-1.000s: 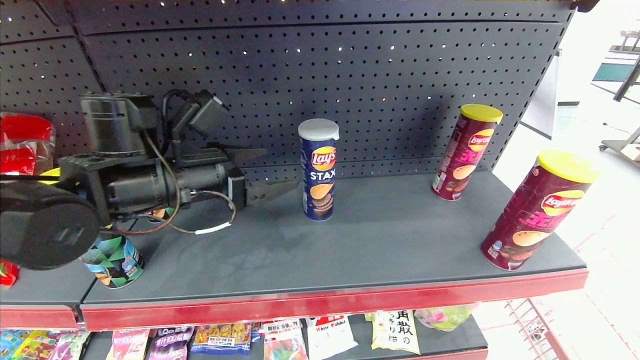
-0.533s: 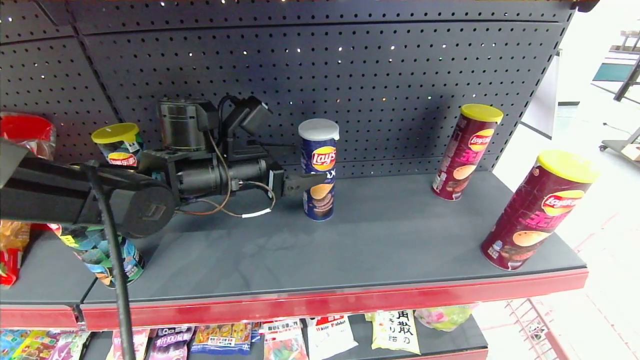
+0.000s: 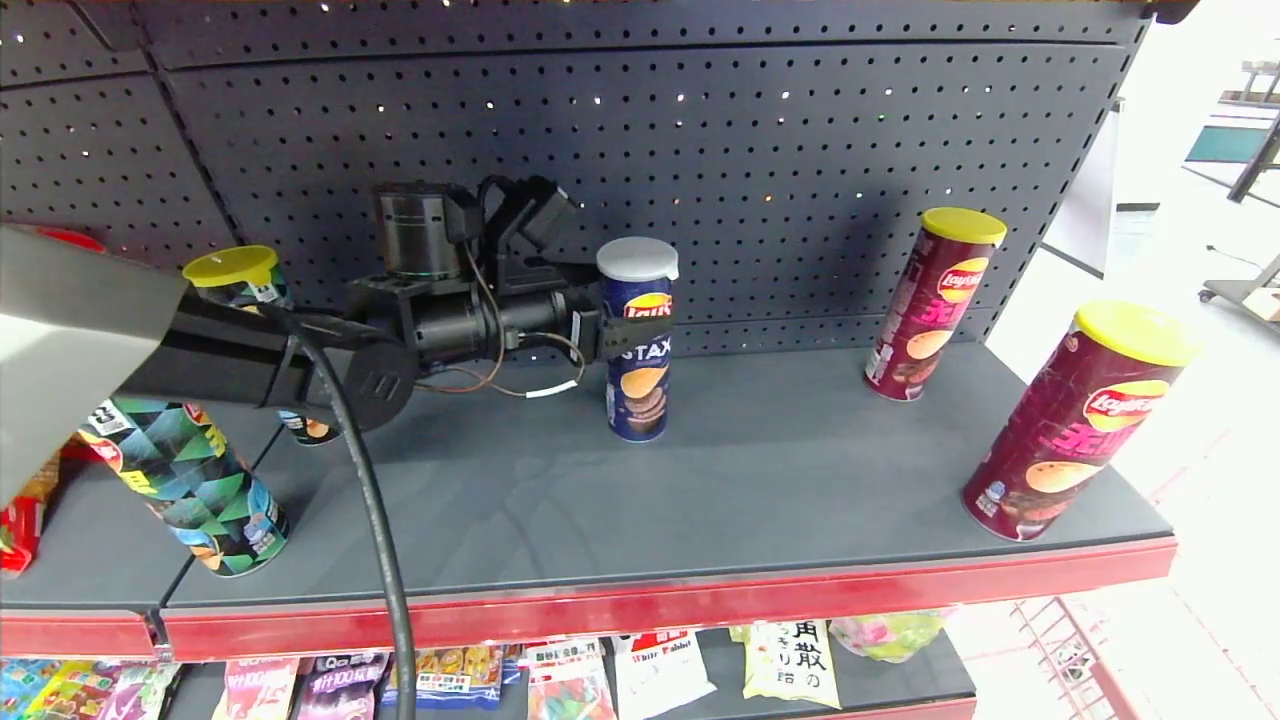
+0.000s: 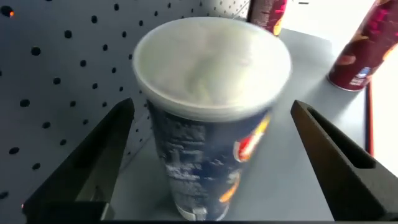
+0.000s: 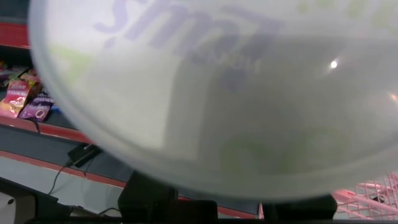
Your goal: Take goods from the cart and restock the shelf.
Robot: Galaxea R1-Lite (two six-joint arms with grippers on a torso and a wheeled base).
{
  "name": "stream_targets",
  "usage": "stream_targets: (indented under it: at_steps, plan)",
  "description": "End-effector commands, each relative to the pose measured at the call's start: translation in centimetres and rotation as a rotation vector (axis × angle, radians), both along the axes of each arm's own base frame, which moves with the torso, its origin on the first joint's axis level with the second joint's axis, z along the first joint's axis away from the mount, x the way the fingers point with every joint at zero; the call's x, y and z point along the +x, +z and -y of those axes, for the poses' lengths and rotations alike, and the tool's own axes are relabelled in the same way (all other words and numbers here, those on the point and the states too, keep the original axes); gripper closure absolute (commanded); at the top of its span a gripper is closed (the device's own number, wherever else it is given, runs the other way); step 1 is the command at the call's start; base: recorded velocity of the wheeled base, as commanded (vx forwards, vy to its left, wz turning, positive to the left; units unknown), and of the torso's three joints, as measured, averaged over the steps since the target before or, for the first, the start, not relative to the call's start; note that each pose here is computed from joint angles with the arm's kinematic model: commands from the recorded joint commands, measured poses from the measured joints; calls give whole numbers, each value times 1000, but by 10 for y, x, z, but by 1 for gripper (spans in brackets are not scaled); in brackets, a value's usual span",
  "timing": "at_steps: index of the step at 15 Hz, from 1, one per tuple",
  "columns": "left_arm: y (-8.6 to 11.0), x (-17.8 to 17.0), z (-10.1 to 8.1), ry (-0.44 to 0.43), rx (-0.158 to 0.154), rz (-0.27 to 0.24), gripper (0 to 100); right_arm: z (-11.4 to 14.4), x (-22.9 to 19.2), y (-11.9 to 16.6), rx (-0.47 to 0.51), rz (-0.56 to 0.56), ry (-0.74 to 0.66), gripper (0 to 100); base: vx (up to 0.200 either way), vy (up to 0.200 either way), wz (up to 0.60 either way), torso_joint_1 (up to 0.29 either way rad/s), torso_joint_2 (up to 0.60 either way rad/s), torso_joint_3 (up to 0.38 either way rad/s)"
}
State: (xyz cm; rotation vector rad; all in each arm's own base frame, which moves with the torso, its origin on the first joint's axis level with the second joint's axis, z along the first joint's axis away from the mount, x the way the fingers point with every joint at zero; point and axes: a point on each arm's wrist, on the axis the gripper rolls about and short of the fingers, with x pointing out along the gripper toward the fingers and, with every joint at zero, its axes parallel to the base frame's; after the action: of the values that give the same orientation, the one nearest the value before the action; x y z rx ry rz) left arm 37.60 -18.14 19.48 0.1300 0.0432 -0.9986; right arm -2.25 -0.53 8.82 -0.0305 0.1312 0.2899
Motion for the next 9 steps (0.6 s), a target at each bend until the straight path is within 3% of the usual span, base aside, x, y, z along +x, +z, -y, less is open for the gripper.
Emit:
stream_targets:
  at_steps: [1, 6, 9]
  plan:
    - [-8, 6, 4, -4, 5, -12, 0, 0, 0, 0, -1, -1, 1, 100, 0, 0, 0, 0, 0, 0]
    - [-14, 11, 8, -6, 9, -20, 0, 0, 0, 0, -1, -1, -4, 100, 0, 0, 0, 0, 0, 0]
    - [-10, 19, 13, -9, -4, 5, 0, 0, 0, 0, -1, -1, -4, 100, 0, 0, 0, 0, 0, 0]
